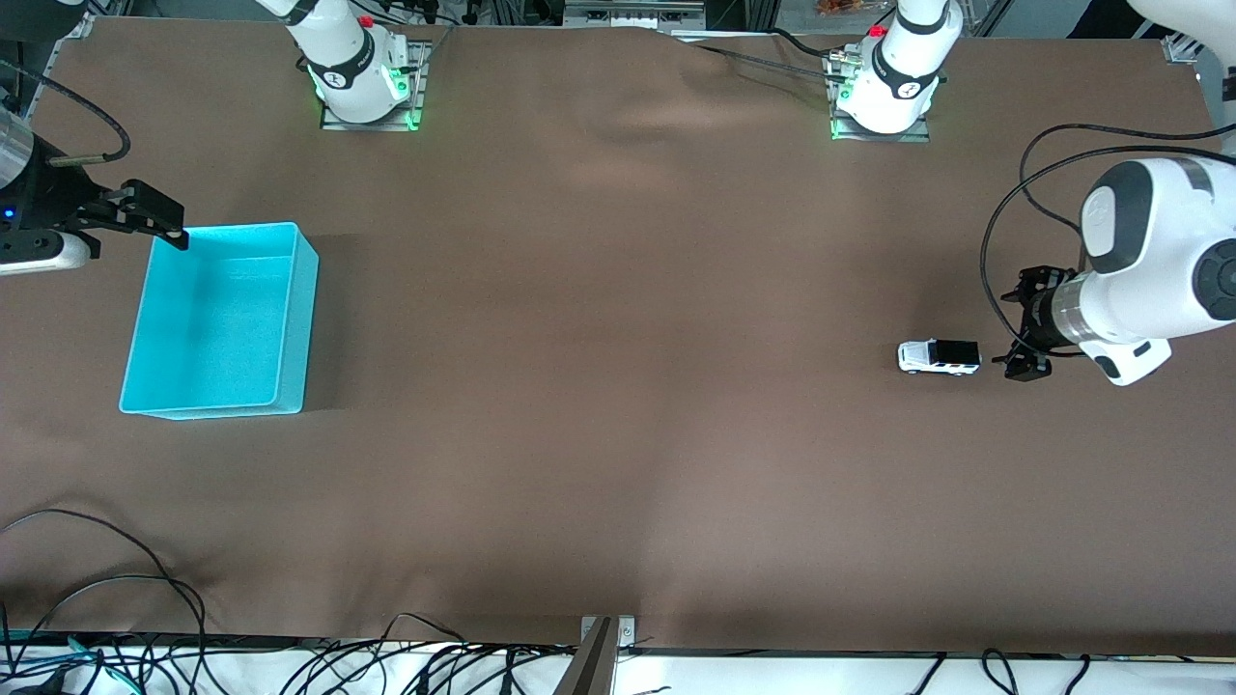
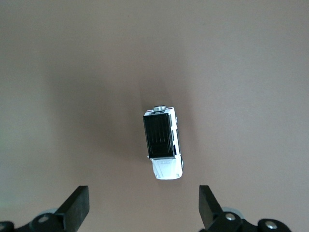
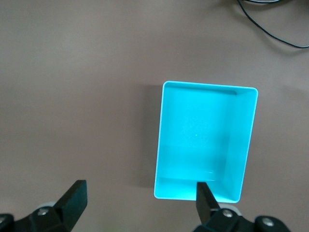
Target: Wind and store white jeep toy
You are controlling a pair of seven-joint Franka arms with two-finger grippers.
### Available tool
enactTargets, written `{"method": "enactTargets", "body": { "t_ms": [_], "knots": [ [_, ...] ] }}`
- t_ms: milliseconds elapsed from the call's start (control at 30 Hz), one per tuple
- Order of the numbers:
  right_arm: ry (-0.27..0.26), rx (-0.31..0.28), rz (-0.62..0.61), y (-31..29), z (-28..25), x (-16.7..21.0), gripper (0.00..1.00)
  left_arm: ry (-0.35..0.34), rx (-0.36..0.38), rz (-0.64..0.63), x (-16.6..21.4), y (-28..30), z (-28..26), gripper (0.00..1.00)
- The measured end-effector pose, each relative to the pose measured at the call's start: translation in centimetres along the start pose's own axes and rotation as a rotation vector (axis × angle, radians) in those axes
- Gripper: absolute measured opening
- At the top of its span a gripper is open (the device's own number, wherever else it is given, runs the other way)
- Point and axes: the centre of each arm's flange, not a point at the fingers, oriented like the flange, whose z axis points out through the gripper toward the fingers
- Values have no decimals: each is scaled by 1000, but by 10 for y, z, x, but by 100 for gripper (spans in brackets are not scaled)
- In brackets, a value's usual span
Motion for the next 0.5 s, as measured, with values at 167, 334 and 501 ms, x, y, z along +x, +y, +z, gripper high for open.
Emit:
{"method": "enactTargets", "body": {
  "t_ms": [167,334,501],
  "knots": [
    [1,0,-1,0,0,0,100,4,-27,-31,-1,-4,35,100],
    [3,0,-4,-2,0,1,100,10,-76,-58,5,-11,64,100],
    [3,0,-5,-3,0,1,100,13,-115,-86,15,-19,92,100]
  ]
}}
